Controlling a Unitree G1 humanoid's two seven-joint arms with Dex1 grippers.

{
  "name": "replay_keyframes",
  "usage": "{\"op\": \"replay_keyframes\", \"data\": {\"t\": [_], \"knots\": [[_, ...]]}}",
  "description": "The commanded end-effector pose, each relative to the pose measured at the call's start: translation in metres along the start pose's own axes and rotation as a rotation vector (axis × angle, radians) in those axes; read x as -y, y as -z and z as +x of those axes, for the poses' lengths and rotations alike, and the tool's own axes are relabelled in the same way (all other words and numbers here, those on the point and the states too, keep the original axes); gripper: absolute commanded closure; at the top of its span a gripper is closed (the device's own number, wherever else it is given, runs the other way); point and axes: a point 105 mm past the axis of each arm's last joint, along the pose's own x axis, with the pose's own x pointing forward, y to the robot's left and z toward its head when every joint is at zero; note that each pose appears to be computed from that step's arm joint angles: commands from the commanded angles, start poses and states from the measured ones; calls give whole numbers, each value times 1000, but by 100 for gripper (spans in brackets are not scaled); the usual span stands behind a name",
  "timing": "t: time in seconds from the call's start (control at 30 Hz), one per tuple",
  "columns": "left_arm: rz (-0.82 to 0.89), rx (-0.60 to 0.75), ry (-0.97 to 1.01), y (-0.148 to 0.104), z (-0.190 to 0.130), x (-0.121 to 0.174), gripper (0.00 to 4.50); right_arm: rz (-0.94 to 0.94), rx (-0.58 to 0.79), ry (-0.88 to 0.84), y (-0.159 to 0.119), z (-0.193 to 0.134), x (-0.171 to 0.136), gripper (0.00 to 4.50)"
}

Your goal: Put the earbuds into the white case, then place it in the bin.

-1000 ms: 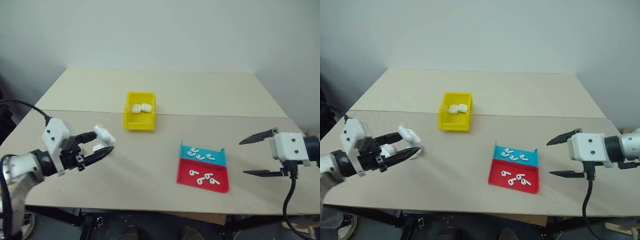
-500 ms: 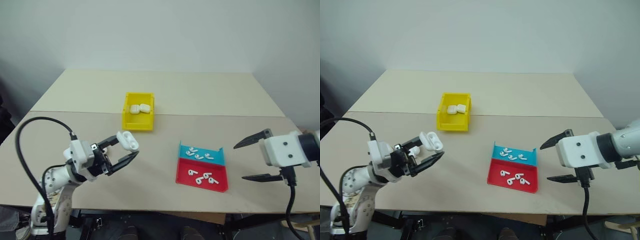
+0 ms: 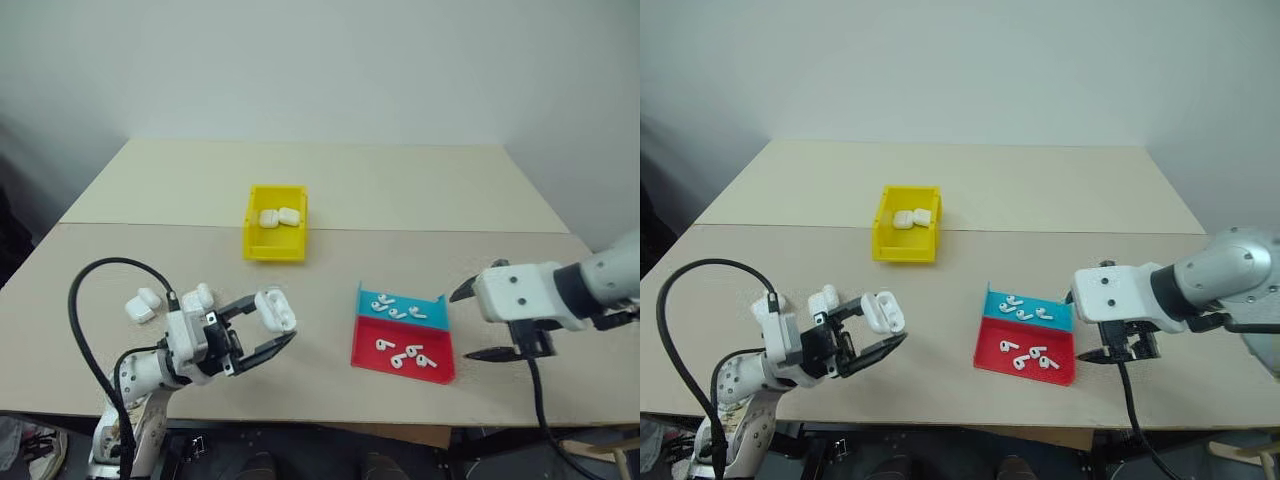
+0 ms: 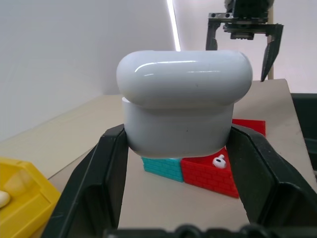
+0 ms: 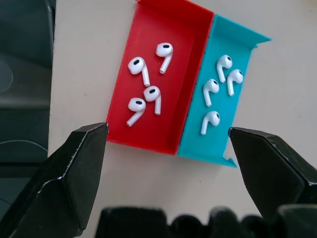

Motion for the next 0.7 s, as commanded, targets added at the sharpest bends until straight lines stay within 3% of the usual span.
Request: {"op": "replay_keyframes", "data": {"t": [0.03,0.1,0.7], "knots": [[45,25,4,-5,3,0,178,-13,-17,-15,-5,11,-3,89],[48,16,13,-4,3,2,178,-16,-20,-21,-7,19,-4,155],[50,-13,-18,-2,0,11,178,278,-115,-8,2,61,-8,155]]}}
